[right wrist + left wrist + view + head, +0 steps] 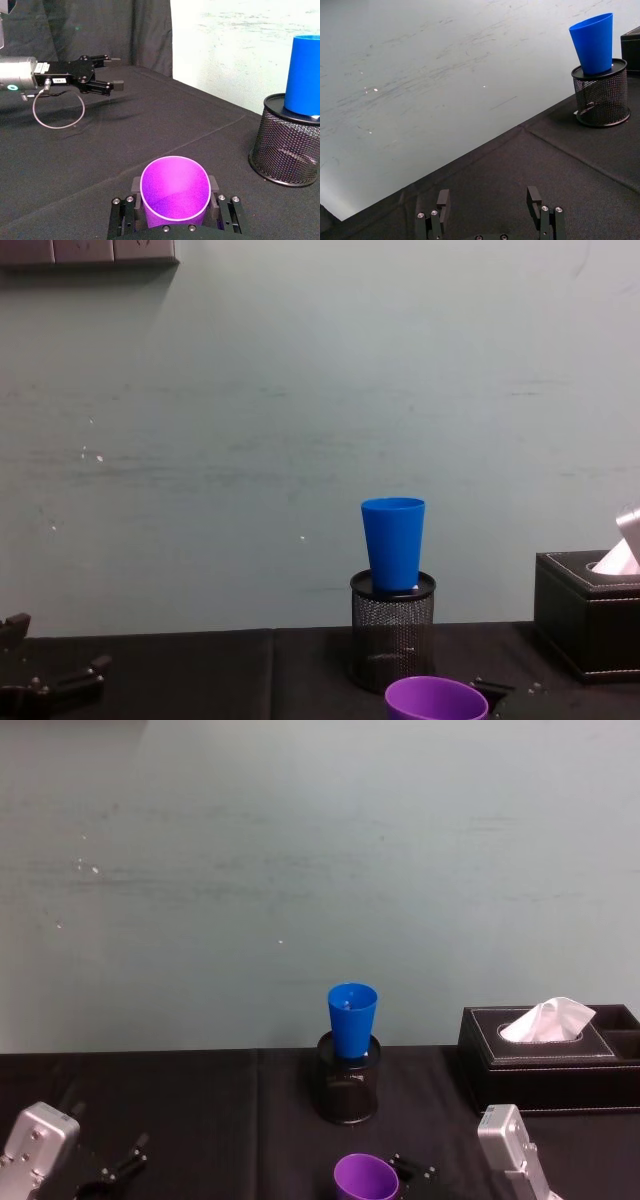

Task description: Pick up one cup with a gripper and tap it against the other cup.

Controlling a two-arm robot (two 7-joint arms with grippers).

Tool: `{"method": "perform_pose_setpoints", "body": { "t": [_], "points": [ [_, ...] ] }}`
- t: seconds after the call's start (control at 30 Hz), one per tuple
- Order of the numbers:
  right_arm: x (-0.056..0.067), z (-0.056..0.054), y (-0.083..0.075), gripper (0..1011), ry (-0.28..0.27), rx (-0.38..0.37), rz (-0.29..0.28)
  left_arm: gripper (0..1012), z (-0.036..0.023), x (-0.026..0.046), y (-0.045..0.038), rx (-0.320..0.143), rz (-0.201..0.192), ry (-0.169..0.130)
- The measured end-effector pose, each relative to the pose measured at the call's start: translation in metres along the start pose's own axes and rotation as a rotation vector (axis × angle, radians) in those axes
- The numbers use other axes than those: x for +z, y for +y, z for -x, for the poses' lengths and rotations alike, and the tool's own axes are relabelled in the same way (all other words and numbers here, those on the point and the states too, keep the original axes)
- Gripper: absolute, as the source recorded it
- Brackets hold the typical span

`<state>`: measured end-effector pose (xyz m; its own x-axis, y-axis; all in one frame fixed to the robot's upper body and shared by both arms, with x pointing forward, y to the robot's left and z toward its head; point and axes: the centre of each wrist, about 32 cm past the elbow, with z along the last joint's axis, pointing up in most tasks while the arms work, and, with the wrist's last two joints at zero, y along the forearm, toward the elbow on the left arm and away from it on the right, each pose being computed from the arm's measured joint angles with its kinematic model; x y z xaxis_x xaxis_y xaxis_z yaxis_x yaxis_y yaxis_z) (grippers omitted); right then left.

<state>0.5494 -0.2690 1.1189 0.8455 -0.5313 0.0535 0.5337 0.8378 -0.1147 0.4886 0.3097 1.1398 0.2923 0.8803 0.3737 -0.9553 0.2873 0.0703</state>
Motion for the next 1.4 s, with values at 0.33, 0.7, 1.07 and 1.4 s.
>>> {"method": "perform_pose_setpoints", "body": {
  "t": [0.33, 0.7, 1.07, 1.4],
  "points": [
    [0.010, -0.001, -0.002, 729, -0.028, -0.008, -0.013, 1000, 0.0000, 0.0000, 0.0000, 0.000, 0.000, 0.000],
    [0.061, -0.010, -0.007, 729, -0.004, 0.014, -0.032, 1000, 0.0000, 0.0000, 0.0000, 0.000, 0.000, 0.000],
    [0.102, -0.017, -0.012, 729, -0.033, 0.023, -0.012, 1000, 0.0000, 0.0000, 0.0000, 0.000, 0.000, 0.000],
    [0.121, -0.024, -0.014, 729, -0.033, 0.042, 0.011, 1000, 0.0000, 0.0000, 0.0000, 0.000, 0.000, 0.000]
  ]
}}
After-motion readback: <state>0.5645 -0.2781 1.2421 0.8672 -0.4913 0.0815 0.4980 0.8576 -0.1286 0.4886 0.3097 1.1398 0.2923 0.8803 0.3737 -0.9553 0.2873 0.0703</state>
